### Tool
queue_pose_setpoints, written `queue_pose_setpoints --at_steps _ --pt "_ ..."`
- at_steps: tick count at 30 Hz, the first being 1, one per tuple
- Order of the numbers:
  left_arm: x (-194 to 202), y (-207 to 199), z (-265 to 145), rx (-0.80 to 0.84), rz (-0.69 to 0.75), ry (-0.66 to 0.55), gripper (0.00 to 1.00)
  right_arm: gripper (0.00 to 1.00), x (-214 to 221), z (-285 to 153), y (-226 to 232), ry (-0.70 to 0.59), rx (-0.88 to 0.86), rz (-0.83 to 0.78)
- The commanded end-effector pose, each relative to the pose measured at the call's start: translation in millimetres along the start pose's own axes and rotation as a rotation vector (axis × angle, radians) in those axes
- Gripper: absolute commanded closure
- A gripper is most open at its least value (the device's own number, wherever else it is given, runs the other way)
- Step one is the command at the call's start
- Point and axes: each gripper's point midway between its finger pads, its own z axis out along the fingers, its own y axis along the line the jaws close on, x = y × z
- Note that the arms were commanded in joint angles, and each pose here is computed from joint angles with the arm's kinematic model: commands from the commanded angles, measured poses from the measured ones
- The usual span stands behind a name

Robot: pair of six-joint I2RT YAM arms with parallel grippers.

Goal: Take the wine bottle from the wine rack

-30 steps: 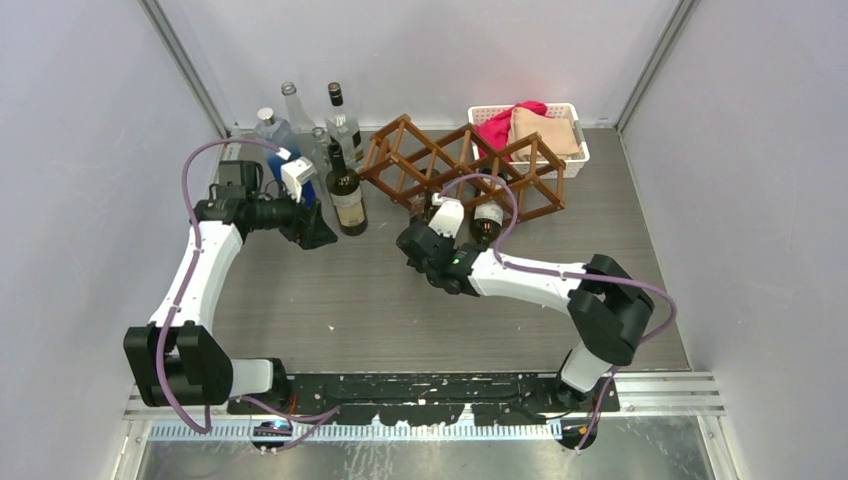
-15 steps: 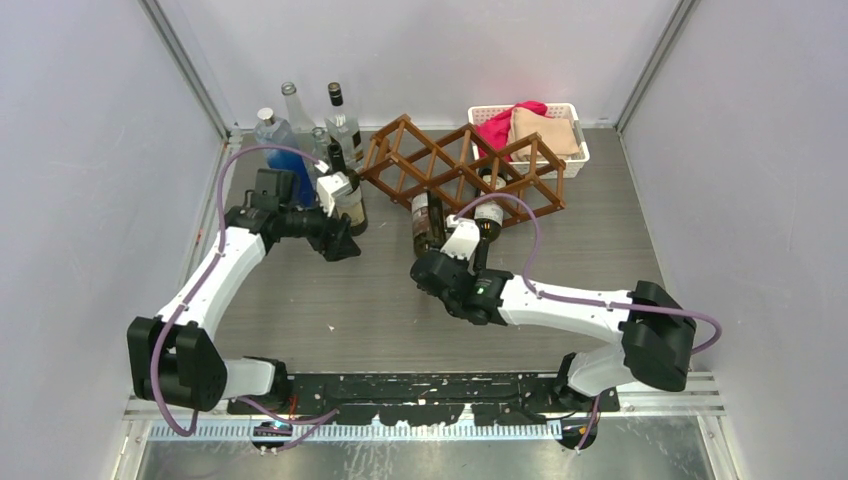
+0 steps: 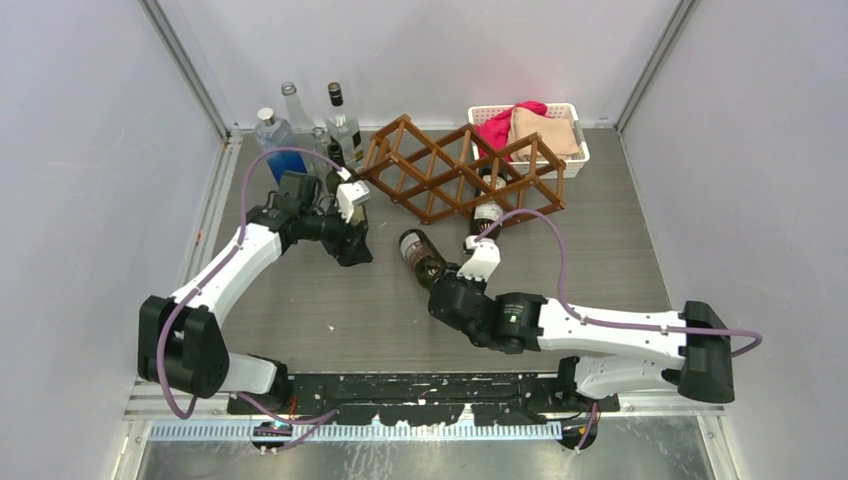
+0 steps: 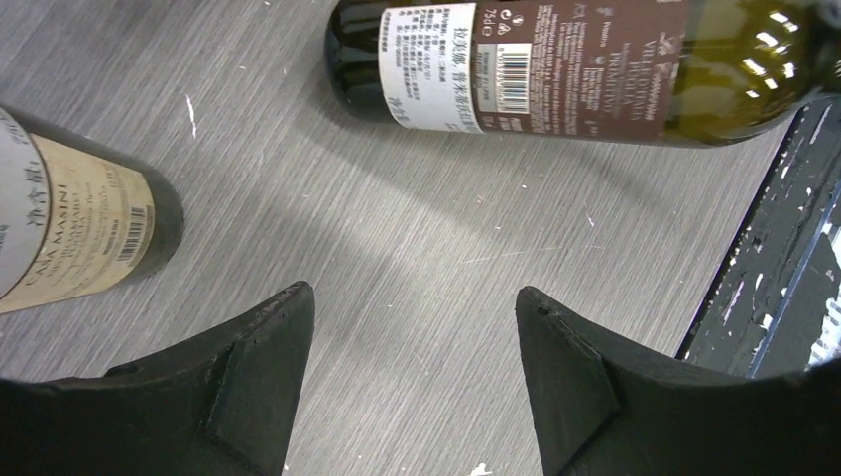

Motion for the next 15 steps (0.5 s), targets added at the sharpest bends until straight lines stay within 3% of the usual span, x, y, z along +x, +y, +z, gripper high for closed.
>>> queue_pose_setpoints --at_steps 1,4,10,15 --pt "-21.7 1.7 -4.5 -0.008 0.067 -0.032 0.25 0.99 -49.1 -22.1 9.7 -0.161 -0.046 0.169" --pt "-24.2 -6.6 -12.8 0.016 0.099 -0.017 0.21 0.99 -54.0 -29.5 11.6 -0.157 -0.065 0.172" --pt "-36.0 -45.5 -52.5 0.115 0.288 -0.021 0.02 0.99 -73.6 -53.5 35.0 -0.104 -0.141 0.075" --pt "-53.9 -89.3 -83.9 0.206 0.447 -0.110 0.00 0.99 -88.2 -73.0 62.8 -0.047 -0.210 -0.022"
